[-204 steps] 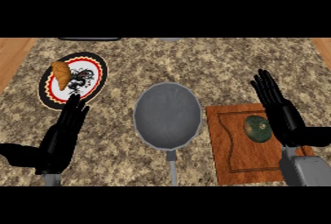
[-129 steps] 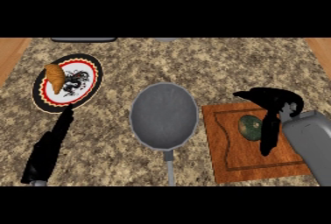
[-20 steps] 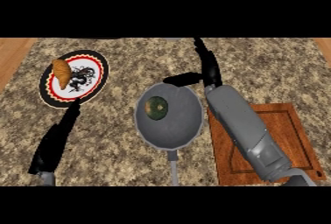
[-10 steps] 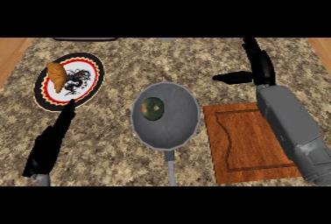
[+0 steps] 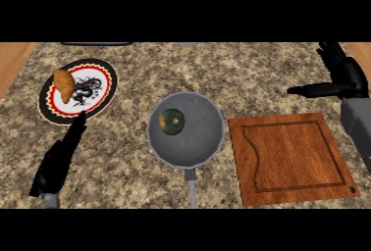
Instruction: Pick the squash from the cutting board and place it in the pan
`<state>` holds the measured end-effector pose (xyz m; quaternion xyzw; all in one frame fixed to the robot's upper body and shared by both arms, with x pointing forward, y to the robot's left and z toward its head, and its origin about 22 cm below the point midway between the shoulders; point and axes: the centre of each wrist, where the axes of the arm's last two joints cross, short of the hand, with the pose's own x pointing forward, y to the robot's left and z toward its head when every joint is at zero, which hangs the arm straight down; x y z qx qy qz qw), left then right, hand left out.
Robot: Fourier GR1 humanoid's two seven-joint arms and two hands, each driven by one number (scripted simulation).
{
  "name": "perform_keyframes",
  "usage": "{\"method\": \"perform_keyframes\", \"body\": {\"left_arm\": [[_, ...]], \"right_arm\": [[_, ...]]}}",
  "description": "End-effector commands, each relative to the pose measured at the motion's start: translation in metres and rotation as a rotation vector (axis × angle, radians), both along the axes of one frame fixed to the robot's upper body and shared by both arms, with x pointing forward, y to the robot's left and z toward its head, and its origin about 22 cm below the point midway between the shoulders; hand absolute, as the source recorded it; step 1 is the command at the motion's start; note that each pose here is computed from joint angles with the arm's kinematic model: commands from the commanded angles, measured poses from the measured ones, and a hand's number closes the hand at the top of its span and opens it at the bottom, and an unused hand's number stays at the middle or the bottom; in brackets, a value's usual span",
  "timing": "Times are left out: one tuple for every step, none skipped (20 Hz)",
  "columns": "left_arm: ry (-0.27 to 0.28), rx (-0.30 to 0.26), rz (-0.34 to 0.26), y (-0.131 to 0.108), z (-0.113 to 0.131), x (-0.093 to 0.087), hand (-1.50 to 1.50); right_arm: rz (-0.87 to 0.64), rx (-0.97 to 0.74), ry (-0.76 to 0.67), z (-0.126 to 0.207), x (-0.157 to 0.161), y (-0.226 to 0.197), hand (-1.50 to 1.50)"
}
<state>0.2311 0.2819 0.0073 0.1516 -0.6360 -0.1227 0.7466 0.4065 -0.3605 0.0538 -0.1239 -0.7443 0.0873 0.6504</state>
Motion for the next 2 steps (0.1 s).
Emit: {"method": "perform_keyframes", "body": {"left_arm": [[-0.004, 0.004, -0.018, 0.005, 0.014, 0.004, 0.00], [-0.010, -0.008, 0.000, -0.007, 0.002, 0.007, 0.00]], "right_arm": [[0.021, -0.008, -0.004, -0.011, -0.016, -0.028, -1.50], [0.028, -0.009, 0.008, 0.005, -0.011, -0.038, -1.50]]}}
